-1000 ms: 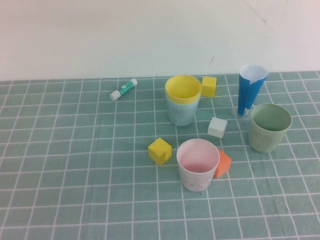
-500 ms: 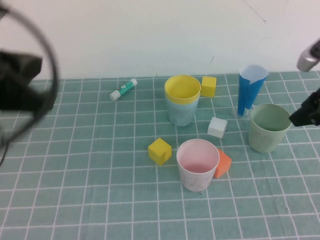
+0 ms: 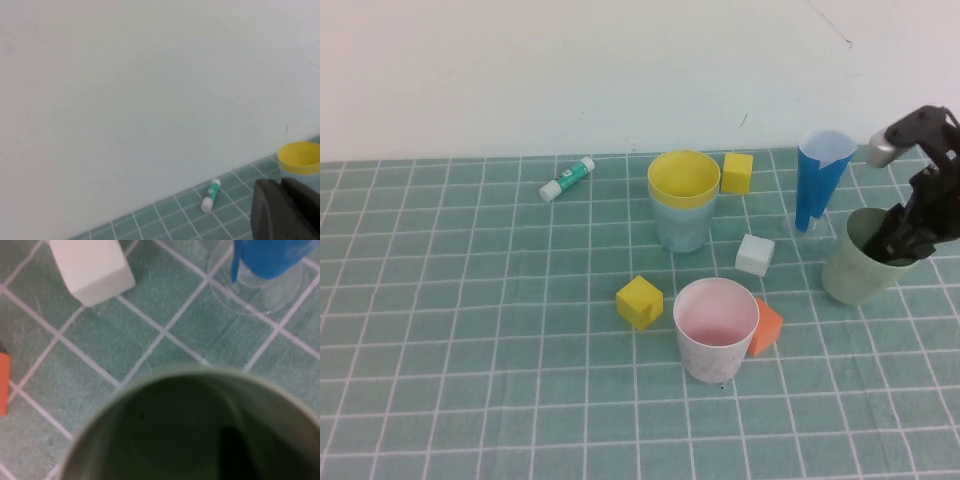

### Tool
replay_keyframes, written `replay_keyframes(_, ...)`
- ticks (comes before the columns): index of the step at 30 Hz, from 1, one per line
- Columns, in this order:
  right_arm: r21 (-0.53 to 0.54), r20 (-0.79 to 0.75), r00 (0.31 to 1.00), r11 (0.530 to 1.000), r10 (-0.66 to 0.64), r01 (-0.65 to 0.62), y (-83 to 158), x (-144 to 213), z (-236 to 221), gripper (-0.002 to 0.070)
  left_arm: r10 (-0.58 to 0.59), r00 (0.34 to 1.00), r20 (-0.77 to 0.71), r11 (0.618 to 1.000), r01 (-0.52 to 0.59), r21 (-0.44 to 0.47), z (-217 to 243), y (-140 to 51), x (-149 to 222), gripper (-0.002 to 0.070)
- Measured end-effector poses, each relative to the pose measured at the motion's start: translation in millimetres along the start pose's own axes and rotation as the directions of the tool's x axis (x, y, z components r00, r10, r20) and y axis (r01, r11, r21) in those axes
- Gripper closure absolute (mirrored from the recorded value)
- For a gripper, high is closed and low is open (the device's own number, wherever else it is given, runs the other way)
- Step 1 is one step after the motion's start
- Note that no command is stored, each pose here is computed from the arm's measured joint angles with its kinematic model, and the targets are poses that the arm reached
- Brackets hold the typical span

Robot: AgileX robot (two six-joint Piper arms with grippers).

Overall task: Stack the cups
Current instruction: Pick up the green cup, then place the green cup on the pink cup

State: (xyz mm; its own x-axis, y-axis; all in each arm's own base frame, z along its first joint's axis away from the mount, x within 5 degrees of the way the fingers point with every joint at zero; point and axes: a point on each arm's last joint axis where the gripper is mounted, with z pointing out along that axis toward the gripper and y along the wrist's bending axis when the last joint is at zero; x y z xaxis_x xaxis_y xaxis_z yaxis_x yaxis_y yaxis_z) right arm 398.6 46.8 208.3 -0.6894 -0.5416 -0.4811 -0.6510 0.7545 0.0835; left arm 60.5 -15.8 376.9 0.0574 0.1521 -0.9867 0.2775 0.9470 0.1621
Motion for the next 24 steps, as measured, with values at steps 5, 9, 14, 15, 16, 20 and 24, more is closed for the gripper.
replay_keyframes(5,-0.029,0.026,1.000,1.000,0.007,-0.007,1,-3,2,0.0613,0.061,0.998,0.013,0.998,-0.061,-0.012,-11,-1.6,19,0.0673)
replay_keyframes(9,-0.071,0.057,0.998,0.997,0.009,-0.005,8,-7,-6,0.0636,0.080,0.996,-0.050,0.997,-0.080,-0.005,-6,-3.9,36,0.0673)
replay_keyframes(14,-0.128,0.133,0.990,0.990,-0.047,0.065,32,-20,-44,0.0645,0.107,0.985,-0.135,0.994,-0.108,0.007,0,-7.1,59,0.0673)
replay_keyframes(15,-0.136,0.147,0.987,0.987,-0.065,0.085,38,-22,-51,0.0645,0.113,0.982,-0.153,0.994,-0.112,0.010,1,-7.9,65,0.0673)
replay_keyframes(16,-0.148,0.166,0.982,0.983,-0.086,0.111,48,-26,-60,0.0645,0.116,0.979,-0.170,0.993,-0.115,0.013,2,-8.5,69,0.0673)
replay_keyframes(20,-0.199,0.227,0.955,0.951,-0.191,0.237,91,-40,-85,0.0645,0.122,0.964,-0.238,0.993,-0.118,0.029,5,-11.7,90,0.0673)
replay_keyframes(24,-0.235,0.265,0.915,0.899,-0.306,0.369,135,-53,-83,0.0645,0.127,0.955,-0.268,0.992,-0.121,0.037,7,-13.5,101,0.0673)
